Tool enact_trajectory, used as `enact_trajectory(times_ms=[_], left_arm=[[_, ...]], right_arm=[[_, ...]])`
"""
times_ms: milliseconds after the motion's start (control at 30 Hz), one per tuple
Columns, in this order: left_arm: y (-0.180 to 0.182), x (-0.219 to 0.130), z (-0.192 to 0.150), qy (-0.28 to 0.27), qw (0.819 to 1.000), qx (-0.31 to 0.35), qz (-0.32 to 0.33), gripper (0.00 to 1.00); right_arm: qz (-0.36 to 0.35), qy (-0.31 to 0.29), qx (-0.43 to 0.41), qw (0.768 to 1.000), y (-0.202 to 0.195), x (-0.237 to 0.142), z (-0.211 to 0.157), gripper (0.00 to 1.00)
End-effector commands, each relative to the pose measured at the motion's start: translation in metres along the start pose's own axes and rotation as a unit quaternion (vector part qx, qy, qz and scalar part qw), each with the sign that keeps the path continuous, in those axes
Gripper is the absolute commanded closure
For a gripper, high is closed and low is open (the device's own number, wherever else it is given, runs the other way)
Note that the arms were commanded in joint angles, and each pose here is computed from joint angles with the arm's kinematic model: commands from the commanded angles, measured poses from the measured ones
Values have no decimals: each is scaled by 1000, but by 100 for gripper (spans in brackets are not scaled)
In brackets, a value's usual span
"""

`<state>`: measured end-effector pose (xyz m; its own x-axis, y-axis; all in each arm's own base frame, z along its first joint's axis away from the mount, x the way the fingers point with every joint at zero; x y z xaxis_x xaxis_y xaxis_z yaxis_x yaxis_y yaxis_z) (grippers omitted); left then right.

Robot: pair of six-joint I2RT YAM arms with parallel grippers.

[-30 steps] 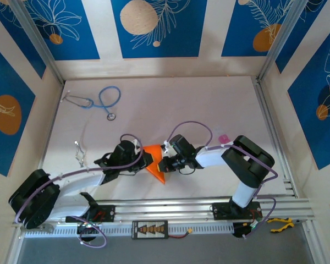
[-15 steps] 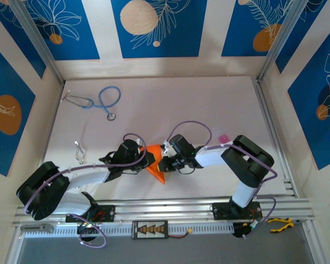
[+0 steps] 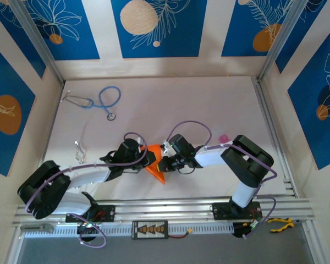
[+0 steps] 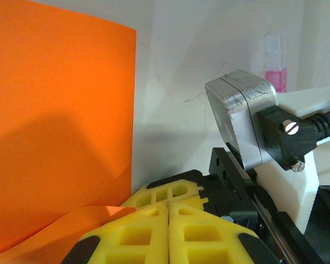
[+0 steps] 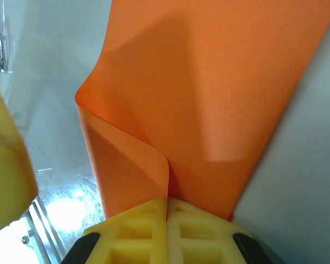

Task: Fold a paper plane with a square sheet of paper (pick it up from the middle)
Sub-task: Third fold the triangle at the center of the table.

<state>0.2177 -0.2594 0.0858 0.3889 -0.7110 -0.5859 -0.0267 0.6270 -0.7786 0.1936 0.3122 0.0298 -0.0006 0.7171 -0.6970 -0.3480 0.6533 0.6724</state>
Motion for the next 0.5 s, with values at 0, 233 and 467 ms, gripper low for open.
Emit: enact_trajectory(times_ms=[0,233,467], left_arm=[[-14,3,5,-4,1000,7,-17,93],[-14,2,5,-4,1000,8,-17,93],[-15,1,6,-6,1000,11,-16,92]], right_arm=[[-28,28,15,999,-13,6,-14,98],[-28,30,16,999,-13,6,-15,99],[-26,30,14,999,-12,6,-14,99]])
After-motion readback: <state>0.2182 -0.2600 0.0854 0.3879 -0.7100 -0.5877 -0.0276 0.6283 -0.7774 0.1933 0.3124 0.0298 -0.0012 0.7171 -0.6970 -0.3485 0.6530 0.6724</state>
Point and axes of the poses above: each hand's point on the last joint's axis, 136 mm out from that joint toward the fingers, its own x axis out along the fingers, its own y axis along the line the jaws close on, z = x × y, the point moved 2 cm from there along -x, back along the fingers, and after that the axes turned 1 degree about x, right-handed, at the moved point
